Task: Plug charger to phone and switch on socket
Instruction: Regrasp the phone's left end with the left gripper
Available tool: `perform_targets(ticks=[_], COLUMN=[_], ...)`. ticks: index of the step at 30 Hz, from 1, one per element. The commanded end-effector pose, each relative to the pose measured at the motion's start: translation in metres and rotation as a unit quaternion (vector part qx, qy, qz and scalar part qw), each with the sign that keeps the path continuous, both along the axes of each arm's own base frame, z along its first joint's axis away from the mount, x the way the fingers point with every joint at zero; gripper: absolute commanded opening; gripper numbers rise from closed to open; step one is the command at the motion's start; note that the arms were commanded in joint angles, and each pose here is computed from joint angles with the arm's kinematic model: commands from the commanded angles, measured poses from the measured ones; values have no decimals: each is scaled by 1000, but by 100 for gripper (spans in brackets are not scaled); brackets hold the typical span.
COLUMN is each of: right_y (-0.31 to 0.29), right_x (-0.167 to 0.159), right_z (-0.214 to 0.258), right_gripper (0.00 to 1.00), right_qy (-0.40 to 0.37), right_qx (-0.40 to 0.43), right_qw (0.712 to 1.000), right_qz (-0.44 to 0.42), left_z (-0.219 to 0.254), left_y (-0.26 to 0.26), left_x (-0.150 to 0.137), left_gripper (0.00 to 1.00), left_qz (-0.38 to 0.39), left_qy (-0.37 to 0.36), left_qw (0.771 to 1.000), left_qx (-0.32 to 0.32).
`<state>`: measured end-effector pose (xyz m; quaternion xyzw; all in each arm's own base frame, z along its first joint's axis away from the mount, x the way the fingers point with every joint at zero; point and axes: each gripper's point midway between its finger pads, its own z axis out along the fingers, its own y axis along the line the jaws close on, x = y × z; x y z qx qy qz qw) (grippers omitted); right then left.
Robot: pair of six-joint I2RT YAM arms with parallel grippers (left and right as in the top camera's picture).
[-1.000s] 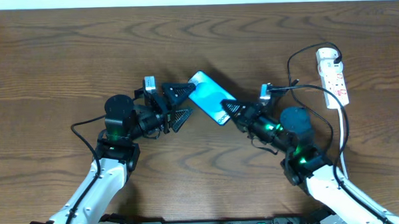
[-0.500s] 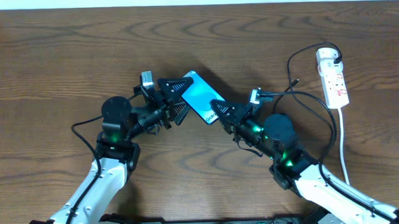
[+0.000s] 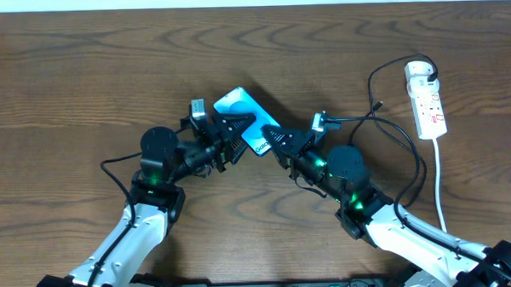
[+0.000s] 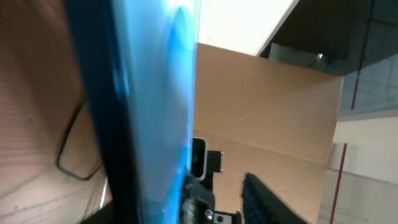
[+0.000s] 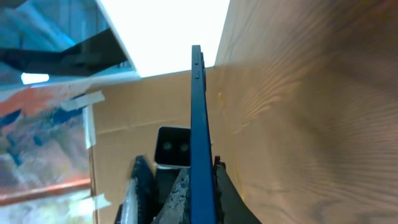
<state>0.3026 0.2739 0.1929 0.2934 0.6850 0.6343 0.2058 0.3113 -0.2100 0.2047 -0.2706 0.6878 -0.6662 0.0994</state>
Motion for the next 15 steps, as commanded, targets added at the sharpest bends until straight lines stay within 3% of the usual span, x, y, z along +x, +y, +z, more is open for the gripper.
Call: perform_targets(ticks=[1,10,15], right_y=[21,22,25], right_x=[-24,-26,-31], right_z=[-1,-1,-1], right_gripper=[1,1,1], right_qy=[-5,19,32], right_qx=[3,21,30], right_qw=[997,996,994], right_qz=[79,83,97], left_z=[25,25,25], left_y=[-3,0,7], left_x=[4,8,17], left_gripper=[38,23,22], left_qz=[4,20,52], left_qy=[-32,-31,-30], left_qw=[999,999,998], left_qx=[-13,-13,-11])
